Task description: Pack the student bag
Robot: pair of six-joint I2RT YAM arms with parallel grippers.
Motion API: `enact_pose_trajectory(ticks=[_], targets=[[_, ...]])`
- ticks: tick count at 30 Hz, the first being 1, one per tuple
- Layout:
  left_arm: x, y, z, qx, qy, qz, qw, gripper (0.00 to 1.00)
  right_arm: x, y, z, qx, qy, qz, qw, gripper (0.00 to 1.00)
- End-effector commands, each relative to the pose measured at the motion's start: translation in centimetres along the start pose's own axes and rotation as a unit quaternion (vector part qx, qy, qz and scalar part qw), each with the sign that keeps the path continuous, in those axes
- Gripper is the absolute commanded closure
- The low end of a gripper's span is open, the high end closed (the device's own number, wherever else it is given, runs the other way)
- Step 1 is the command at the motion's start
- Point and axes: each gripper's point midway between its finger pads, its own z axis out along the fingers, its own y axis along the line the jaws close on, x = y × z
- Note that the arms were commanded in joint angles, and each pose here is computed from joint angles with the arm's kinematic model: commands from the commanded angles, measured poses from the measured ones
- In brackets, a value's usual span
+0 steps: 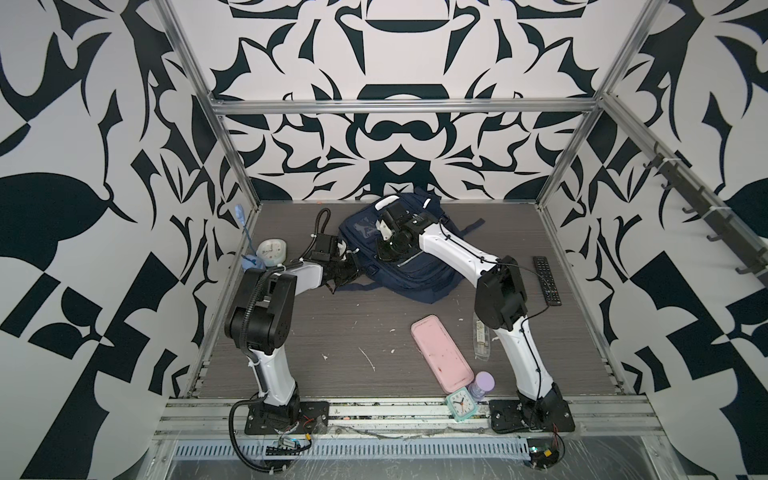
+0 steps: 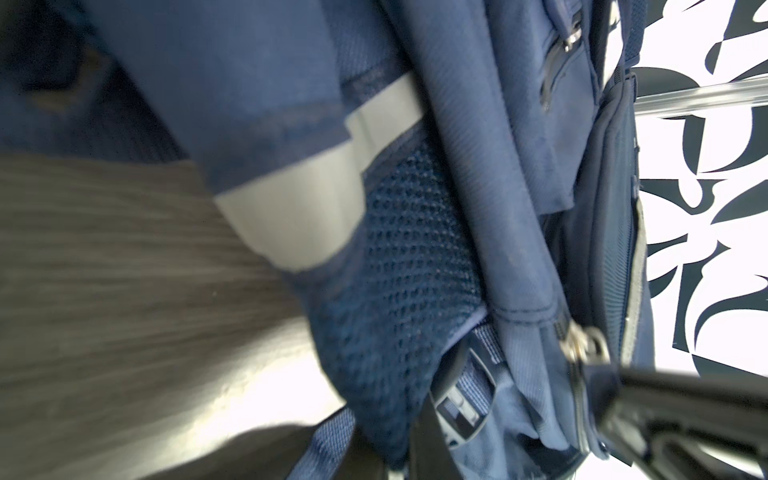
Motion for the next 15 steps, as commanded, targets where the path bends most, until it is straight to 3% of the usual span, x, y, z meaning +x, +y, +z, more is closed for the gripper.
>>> enact_pose_trajectory(ticks=[1, 15], targets=[[1.5, 0.2, -0.6, -0.003, 0.015, -0.015, 1.000, 0.95, -2.7, 2.3, -1.5, -0.031, -0.038, -0.012, 0.999, 1.00], [4.8, 3.8, -1.9, -0.027, -0.011, -0.071, 0.997, 0.91, -2.0, 4.2, 0.7, -0.082, -0.022, -0.027, 0.996, 1.00]])
